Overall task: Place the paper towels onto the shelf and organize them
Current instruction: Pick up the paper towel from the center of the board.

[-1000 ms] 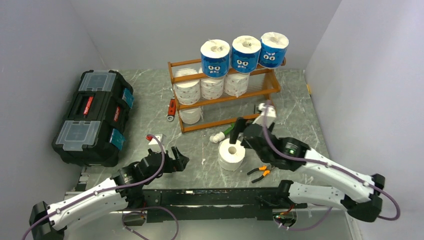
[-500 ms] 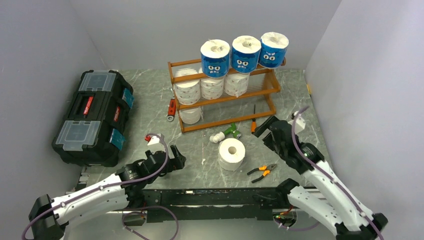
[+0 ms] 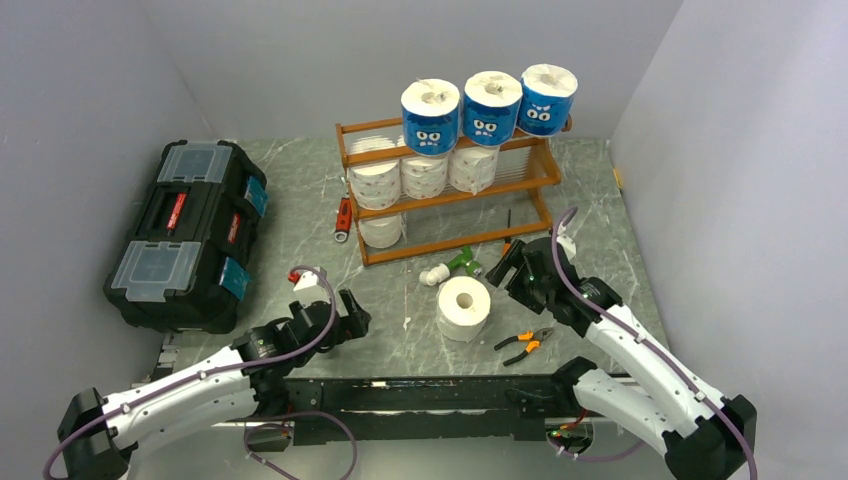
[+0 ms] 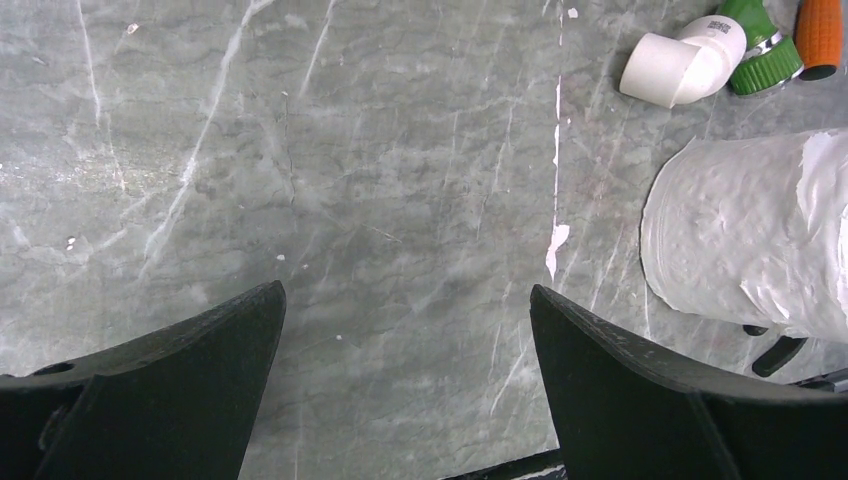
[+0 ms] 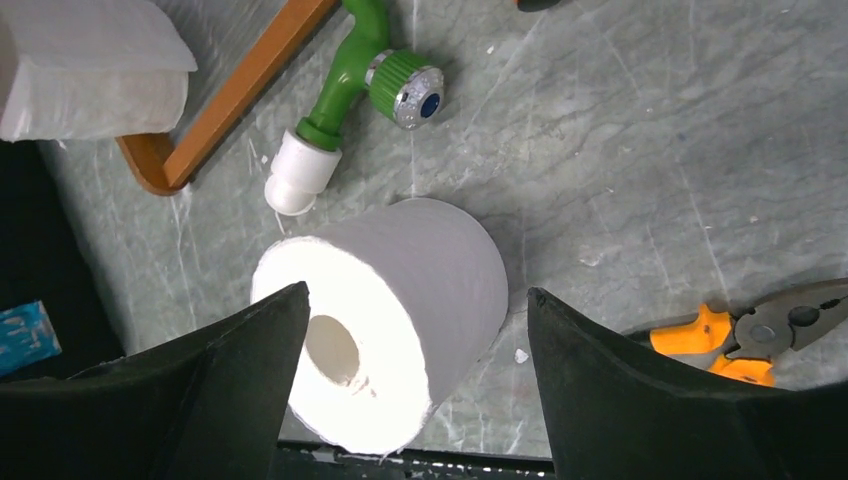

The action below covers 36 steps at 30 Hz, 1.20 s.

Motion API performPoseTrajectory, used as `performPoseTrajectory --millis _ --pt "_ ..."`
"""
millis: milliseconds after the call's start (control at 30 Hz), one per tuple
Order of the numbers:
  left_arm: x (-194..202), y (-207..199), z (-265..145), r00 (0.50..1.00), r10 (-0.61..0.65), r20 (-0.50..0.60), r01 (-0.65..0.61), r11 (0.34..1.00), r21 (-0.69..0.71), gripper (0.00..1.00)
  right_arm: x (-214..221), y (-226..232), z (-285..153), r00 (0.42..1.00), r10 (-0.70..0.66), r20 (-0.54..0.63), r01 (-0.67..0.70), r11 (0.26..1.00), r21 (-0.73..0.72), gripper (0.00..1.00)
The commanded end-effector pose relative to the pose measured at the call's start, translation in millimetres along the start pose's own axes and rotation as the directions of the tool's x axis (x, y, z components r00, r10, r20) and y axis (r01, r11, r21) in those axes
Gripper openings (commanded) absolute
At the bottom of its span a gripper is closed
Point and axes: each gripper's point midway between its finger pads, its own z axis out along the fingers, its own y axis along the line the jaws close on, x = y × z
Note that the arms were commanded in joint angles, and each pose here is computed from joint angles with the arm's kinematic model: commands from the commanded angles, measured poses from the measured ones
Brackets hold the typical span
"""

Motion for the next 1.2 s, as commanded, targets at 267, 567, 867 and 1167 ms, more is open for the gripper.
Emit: performPoseTrajectory --millis 267,567,867,1167 --pt "-4 -12 1 1.0 -0.01 0.001 0.01 1.0 0.022 0.99 17 22 -4 0.997 -0.066 -0.044 0.058 0.986 -0.159 0.75" --pt "0 -14 2 1.0 -0.012 -0.02 0.012 1.0 0.028 0.98 41 42 0 0.976 -0.203 -0.077 0.191 0.972 -0.141 0.72" --pt "4 -10 2 1.0 -0.015 -0.028 0.015 1.0 0.021 0.98 42 32 4 0.977 -0.2 -0.076 0.193 0.977 -0.091 0.7" --pt "3 -12 2 1.0 -0.004 -0.028 0.004 1.0 0.022 0.98 47 28 10 0.976 -0.2 -0.09 0.194 0.978 -0.079 0.63"
